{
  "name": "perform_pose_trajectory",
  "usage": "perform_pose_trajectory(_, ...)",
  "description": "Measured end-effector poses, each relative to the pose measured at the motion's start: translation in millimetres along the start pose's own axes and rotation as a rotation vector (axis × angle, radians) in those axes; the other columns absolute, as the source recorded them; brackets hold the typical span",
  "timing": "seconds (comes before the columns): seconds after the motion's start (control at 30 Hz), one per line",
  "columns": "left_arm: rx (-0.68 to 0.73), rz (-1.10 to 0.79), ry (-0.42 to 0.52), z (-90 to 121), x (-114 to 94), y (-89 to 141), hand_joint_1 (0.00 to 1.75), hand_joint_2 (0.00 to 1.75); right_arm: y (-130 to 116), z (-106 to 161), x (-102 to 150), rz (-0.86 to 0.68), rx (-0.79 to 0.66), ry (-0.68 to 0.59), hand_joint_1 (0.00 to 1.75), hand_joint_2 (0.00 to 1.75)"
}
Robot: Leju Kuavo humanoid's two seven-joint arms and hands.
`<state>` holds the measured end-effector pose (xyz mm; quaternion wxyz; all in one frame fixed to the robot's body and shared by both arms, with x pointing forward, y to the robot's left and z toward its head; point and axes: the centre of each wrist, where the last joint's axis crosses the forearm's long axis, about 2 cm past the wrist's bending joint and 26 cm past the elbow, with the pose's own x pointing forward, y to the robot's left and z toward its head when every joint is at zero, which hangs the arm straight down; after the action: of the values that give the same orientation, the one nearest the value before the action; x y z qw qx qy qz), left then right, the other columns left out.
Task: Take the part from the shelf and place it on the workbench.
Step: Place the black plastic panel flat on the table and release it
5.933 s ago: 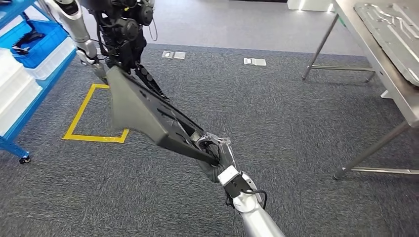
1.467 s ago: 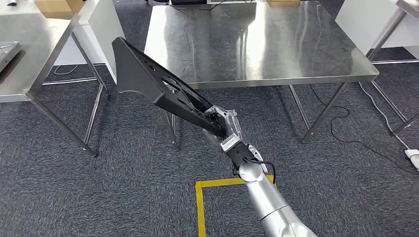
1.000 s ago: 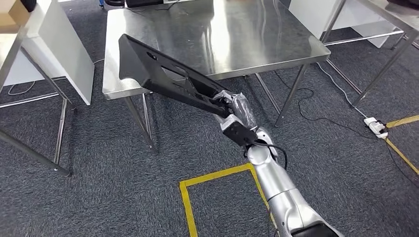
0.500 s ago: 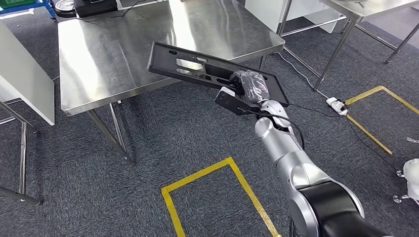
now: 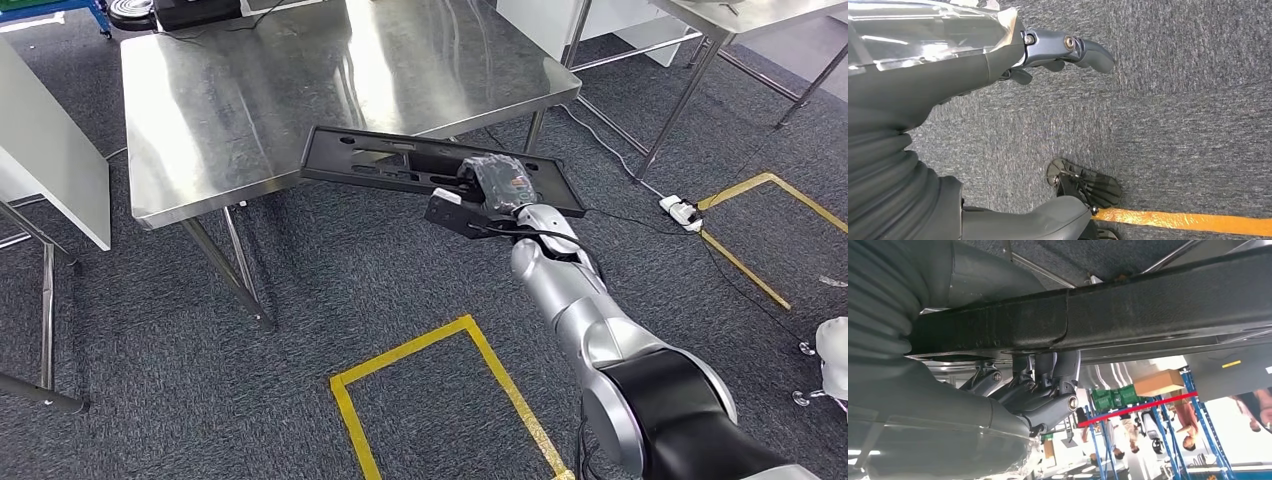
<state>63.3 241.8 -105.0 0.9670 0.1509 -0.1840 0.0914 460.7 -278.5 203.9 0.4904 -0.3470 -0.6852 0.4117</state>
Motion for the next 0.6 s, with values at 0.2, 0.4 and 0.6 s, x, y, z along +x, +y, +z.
perform_pose_trajectory(0.2,0.001,0.002,-0.002,-0.3,0.8,0.3,0.00,1.75,1.8,-1.3,2.5,0.001,0.010,-0.002,1.75,1.75)
perform_pose_trajectory(0.4,0.000,0.011,0.000,0.1,1.7,-1.4,0.00,1.75,-2.3,-7.6,8.0,0.041,0.025,0.000,1.75,1.75)
perform_pose_trajectory(0.6,0.005,0.013,0.006,-0.3,2.0,-0.6,0.00,1.75,-7.4,-14.1,11.4,0.103,0.061,0.042,1.75,1.75)
